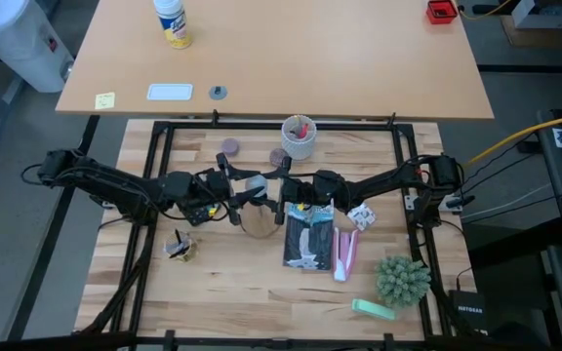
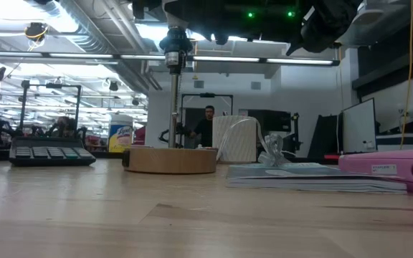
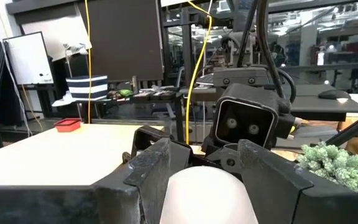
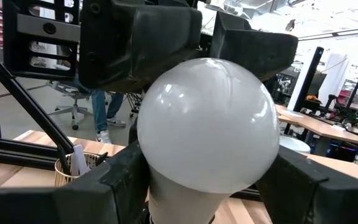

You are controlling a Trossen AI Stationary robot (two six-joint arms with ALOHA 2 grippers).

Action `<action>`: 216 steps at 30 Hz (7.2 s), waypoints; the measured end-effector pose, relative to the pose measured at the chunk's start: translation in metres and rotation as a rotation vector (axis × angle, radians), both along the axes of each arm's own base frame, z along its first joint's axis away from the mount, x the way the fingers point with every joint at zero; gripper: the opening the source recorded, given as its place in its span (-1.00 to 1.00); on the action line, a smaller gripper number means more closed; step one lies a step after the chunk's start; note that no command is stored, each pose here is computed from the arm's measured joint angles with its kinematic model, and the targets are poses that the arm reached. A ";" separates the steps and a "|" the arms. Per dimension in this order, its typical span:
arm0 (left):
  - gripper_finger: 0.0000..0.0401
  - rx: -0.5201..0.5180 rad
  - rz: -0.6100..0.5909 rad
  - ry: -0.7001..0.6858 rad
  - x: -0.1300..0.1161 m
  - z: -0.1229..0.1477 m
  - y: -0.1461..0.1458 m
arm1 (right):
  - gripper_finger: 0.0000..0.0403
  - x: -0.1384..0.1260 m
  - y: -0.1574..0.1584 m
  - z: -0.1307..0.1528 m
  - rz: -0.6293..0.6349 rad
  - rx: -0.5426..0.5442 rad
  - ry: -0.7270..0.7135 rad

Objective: Screw lightbulb
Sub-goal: Insert the lightbulb into the lamp

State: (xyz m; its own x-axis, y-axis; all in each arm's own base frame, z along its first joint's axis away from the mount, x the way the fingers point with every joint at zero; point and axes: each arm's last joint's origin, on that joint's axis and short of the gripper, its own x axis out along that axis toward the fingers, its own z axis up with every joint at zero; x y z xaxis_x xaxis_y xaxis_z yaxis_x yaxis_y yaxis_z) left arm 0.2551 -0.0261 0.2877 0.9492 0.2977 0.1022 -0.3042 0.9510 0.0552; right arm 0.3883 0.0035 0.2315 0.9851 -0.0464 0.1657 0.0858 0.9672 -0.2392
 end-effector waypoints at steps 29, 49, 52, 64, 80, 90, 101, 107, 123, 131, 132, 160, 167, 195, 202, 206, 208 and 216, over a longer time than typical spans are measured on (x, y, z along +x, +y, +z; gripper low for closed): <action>-0.10 -0.005 0.018 0.028 0.000 -0.003 0.000 | 0.26 0.000 0.000 0.000 0.013 0.063 -0.001; -0.10 -0.023 0.014 0.041 0.000 -0.005 0.000 | 0.26 0.000 0.000 -0.002 0.007 0.018 0.018; -0.10 -0.023 0.014 0.041 0.000 -0.005 0.000 | 0.26 0.000 0.000 -0.002 -0.002 0.020 0.017; -0.10 -0.025 0.014 0.040 0.000 -0.005 0.000 | 0.26 0.000 0.000 -0.002 -0.007 0.027 0.013; -0.10 -0.022 0.015 0.040 0.000 -0.006 0.000 | 0.61 0.006 -0.001 -0.004 -0.047 0.015 0.102; -0.10 -0.023 0.015 0.039 0.000 -0.005 0.000 | 0.62 0.007 -0.001 -0.001 -0.027 0.013 0.094; -0.10 -0.023 0.012 0.039 0.000 -0.005 0.000 | 0.62 -0.005 0.015 0.016 -0.067 -0.058 0.168; -0.10 -0.024 0.014 0.039 0.000 -0.005 0.000 | 0.62 -0.015 0.023 0.025 -0.131 -0.068 0.244; -0.10 -0.021 0.015 0.040 0.000 -0.005 0.000 | 0.62 -0.049 0.030 0.054 -0.186 -0.120 0.378; -0.10 -0.020 0.015 0.041 0.000 -0.005 0.000 | 0.45 -0.066 0.015 0.077 -0.124 -0.047 0.347; -0.10 -0.020 0.015 0.040 0.000 -0.005 0.000 | 0.40 -0.066 0.012 0.077 -0.103 -0.026 0.349; -0.10 -0.021 0.011 0.040 0.000 -0.005 -0.001 | -0.26 -0.062 -0.003 0.086 -0.052 0.022 0.222; -0.10 -0.017 0.000 0.041 0.000 -0.005 -0.004 | -0.26 -0.058 -0.002 0.089 -0.014 0.023 0.159; -0.10 -0.020 -0.003 0.038 0.000 -0.005 -0.004 | -0.26 -0.041 0.000 0.069 0.027 0.018 0.182; -0.10 -0.020 -0.003 0.038 0.000 -0.005 -0.004 | -0.26 -0.041 0.000 0.073 0.027 0.018 0.143; -0.10 -0.020 -0.004 0.038 0.000 -0.005 -0.004 | -0.26 -0.041 0.000 0.074 0.027 0.011 0.132; -0.10 -0.020 -0.004 0.038 0.000 -0.005 -0.004 | -0.26 -0.041 0.000 0.073 0.026 0.008 0.132; -0.10 -0.020 -0.004 0.038 0.000 -0.005 -0.004 | -0.41 -0.040 0.000 0.074 0.025 0.001 0.118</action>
State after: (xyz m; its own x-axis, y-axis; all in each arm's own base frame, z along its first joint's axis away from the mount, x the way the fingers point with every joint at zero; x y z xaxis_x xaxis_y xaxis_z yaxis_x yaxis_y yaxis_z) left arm 0.2550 -0.0306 0.2825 0.9535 0.2955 0.0600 -0.2984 0.9533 0.0474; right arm 0.3479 0.0033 0.3057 0.9986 -0.0214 0.0489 0.0328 0.9688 -0.2456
